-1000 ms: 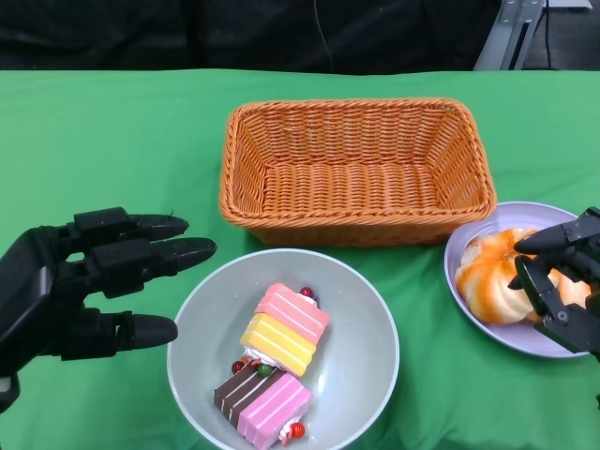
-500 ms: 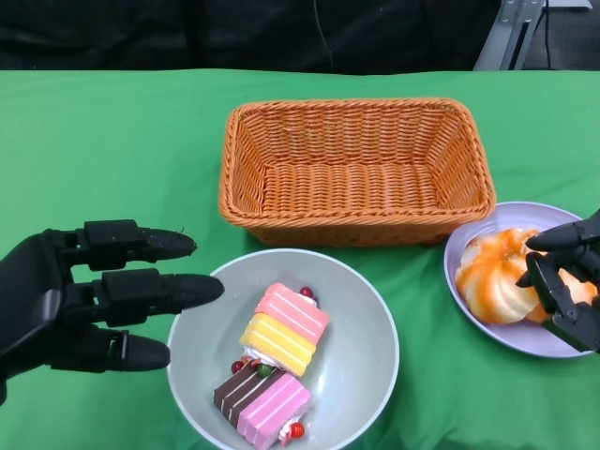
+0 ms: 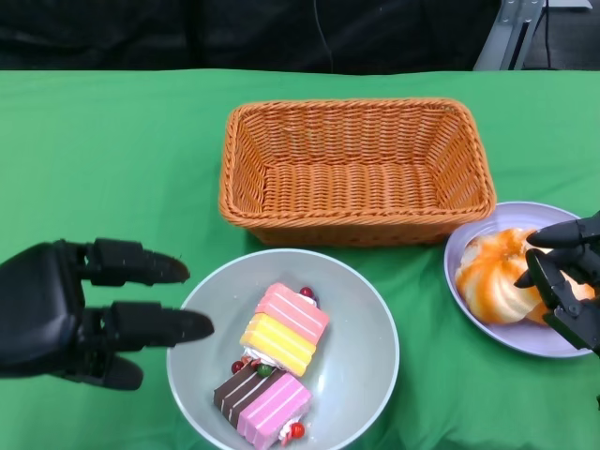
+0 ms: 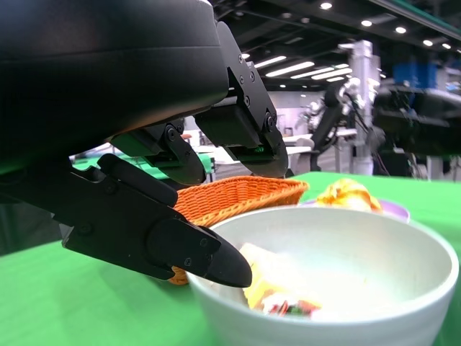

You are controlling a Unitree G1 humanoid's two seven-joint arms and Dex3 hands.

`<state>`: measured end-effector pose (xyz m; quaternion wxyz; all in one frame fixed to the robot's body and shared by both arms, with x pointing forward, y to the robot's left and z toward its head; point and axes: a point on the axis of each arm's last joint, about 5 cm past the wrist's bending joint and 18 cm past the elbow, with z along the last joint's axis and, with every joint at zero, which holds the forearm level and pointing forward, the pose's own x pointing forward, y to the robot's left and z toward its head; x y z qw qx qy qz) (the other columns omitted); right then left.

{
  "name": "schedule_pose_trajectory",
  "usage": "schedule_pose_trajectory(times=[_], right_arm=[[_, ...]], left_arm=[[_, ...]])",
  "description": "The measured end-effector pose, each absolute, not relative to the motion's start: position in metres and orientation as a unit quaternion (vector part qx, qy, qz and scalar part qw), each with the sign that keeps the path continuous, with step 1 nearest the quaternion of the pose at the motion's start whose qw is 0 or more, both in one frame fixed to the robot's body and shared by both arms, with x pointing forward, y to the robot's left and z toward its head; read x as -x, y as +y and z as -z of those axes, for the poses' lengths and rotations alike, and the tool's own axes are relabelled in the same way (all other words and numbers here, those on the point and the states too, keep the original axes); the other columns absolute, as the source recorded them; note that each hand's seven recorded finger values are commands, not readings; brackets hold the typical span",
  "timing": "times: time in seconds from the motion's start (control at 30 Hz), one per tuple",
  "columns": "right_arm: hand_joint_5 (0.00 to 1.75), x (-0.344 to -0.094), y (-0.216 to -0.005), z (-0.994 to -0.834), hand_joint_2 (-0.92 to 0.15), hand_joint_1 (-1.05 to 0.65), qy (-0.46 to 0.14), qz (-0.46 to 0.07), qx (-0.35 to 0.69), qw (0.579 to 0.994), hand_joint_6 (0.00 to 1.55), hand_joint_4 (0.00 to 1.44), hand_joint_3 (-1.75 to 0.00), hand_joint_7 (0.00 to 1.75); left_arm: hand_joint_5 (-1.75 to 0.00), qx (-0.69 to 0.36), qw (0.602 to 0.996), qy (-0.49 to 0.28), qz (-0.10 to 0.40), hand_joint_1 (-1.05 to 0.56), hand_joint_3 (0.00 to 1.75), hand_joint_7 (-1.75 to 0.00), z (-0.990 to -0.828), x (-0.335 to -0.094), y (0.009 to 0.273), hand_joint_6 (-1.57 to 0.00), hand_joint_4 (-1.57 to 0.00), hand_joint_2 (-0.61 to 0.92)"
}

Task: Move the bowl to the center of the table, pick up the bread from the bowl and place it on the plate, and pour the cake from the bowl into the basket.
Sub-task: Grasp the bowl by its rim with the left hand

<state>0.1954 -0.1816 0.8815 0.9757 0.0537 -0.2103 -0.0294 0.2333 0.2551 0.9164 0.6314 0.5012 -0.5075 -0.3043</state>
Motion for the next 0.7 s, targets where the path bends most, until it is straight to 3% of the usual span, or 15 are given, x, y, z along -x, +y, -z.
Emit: schedule_pose_trajectory(times=[0.27, 0.4, 0.7], right_arm=[[1.53, -0.195, -0.181, -0.881, -0.87, -0.15, -0.207, 0.036, -0.059, 0.976, 0.67, 0.65, -0.35, 1.1], [1.52, -0.194, -0.18, -0.88, -0.88, -0.15, -0.204, 0.042, -0.062, 0.976, 0.68, 0.65, -0.34, 1.09], [1.49, -0.193, -0.181, -0.879, -0.91, -0.15, -0.195, 0.046, -0.066, 0.978, 0.69, 0.67, -0.27, 1.05]], left_arm=[[-0.14, -0.509, 0.546, -0.59, 0.309, -0.56, 0.0, -0.03, -0.908, -0.247, 0.26, -0.84, -0.79, 0.76], [-0.14, -0.509, 0.521, -0.603, 0.325, -0.56, 0.0, -0.04, -0.901, -0.249, 0.256, -0.89, -0.78, 0.72], [-0.14, -0.498, 0.521, -0.618, 0.315, -0.57, 0.0, -0.02, -0.897, -0.248, 0.247, -0.91, -0.75, 0.73]])
